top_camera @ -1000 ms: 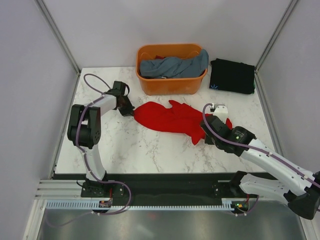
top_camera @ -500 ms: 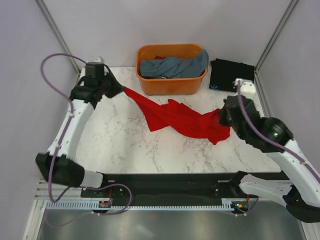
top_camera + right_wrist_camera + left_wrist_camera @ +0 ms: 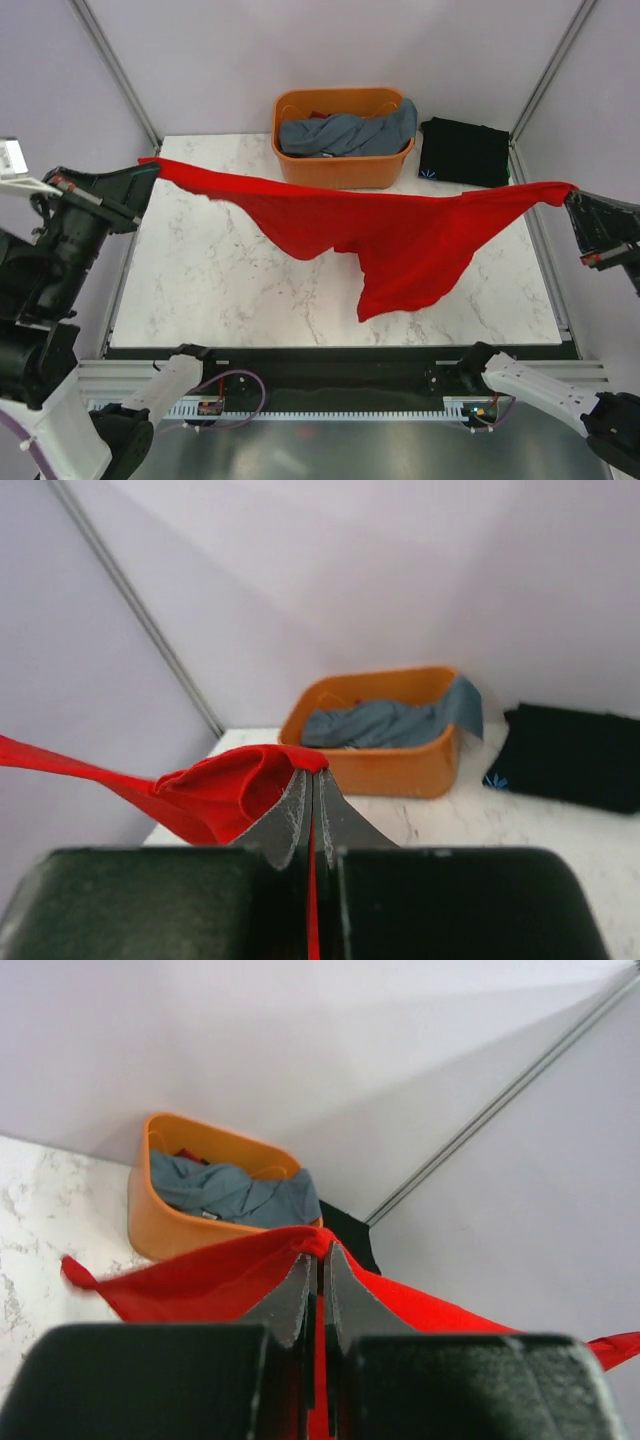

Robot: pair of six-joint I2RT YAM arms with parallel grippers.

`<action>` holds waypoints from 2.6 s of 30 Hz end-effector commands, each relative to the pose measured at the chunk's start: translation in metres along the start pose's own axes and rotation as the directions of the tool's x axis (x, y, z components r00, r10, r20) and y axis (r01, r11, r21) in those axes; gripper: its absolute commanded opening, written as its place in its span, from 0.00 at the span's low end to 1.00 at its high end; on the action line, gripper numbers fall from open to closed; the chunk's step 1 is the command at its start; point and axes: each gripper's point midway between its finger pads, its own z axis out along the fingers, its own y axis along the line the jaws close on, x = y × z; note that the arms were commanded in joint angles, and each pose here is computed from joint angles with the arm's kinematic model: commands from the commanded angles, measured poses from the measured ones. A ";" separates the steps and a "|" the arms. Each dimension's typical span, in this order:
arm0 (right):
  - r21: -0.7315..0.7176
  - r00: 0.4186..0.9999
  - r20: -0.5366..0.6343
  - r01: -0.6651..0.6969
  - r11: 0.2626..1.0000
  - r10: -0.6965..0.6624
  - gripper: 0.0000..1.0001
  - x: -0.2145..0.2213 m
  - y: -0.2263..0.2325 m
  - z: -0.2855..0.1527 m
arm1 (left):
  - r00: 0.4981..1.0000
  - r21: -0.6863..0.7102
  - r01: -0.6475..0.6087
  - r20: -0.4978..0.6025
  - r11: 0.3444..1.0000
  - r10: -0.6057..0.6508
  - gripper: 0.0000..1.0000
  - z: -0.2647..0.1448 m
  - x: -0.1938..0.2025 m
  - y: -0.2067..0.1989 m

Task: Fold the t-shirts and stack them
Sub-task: Flatten the tshirt out

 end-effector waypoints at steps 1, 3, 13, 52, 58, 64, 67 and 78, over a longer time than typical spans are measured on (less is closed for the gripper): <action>-0.154 0.991 0.126 0.063 0.986 -0.044 0.00 -0.040 0.021 -0.021 | 0.997 0.047 -0.068 0.046 0.997 0.066 0.02 -0.028 -0.013 -0.012; -0.270 0.983 0.177 0.094 0.958 -0.046 0.00 -0.055 0.038 -0.038 | 0.989 0.114 -0.098 0.122 0.989 0.083 0.02 -0.055 -0.029 -0.030; -0.474 0.870 0.493 0.259 0.841 0.010 0.00 -0.134 0.083 -0.141 | 0.923 0.349 -0.230 0.374 0.909 0.090 0.02 -0.162 -0.079 -0.096; 0.273 0.647 -0.752 0.132 0.953 0.126 0.96 0.418 -0.125 0.202 | 0.772 -0.694 -0.189 -0.542 0.694 -0.332 0.86 0.122 0.282 0.353; 0.299 0.511 -0.811 -0.058 0.953 0.286 0.95 0.482 -0.109 0.169 | 0.729 -0.612 -0.110 -0.585 0.783 -0.355 0.85 0.107 0.317 0.333; 0.337 0.426 -0.848 -0.026 0.941 0.315 0.94 0.528 -0.127 0.181 | 0.628 -0.559 -0.158 -0.693 0.814 -0.354 0.83 0.116 0.372 0.321; 0.382 0.389 -0.858 0.043 0.923 0.337 0.94 0.547 -0.155 0.187 | 0.574 -0.576 -0.169 -0.717 0.800 -0.395 0.82 0.120 0.400 0.332; 0.417 0.450 -0.837 0.152 0.896 0.313 0.93 0.549 -0.231 0.267 | 0.502 -0.607 -0.186 -0.734 0.773 -0.456 0.81 0.167 0.443 0.372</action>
